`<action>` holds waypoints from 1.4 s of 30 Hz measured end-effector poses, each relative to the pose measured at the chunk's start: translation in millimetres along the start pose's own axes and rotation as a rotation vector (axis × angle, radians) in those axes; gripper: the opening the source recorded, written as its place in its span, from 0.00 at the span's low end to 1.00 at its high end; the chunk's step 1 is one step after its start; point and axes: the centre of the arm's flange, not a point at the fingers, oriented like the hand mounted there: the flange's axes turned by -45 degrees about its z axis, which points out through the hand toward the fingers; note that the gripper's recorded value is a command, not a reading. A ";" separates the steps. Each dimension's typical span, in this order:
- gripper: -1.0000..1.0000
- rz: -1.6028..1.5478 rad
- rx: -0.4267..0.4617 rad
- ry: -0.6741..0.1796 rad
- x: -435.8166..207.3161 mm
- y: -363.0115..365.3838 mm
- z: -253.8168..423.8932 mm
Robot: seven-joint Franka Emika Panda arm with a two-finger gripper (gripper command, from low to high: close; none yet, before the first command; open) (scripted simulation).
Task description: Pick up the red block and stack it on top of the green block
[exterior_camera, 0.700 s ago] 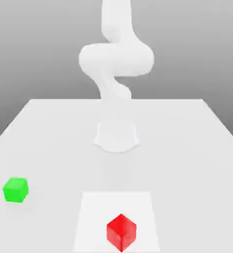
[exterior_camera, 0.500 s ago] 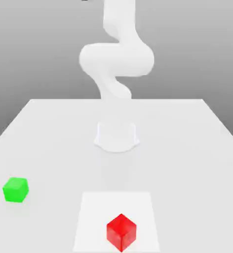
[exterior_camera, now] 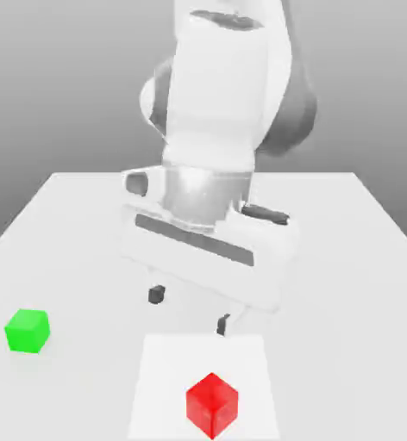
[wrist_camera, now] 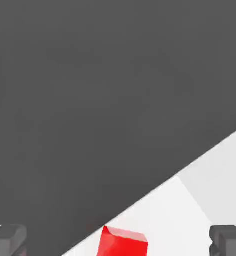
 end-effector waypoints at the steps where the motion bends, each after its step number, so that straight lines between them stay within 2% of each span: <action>1: 0.50 0.024 -0.002 -0.029 -6.3 0.1 15.8; 4: 0.50 0.098 -0.005 -0.112 -25.4 1.8 59.0; 9: 0.50 0.120 -0.005 -0.134 -37.3 1.9 121.1; 10: 0.00 0.119 -0.006 -0.135 -39.0 2.3 128.8; 16: 0.00 0.119 -0.005 -0.134 -39.8 2.2 132.5; 23: 0.00 0.168 -0.009 -0.134 -25.6 11.0 70.2; 34: 0.00 0.967 -0.061 -0.126 39.4 162.6 56.4; 42: 0.00 1.571 -0.102 -0.107 48.7 284.0 46.6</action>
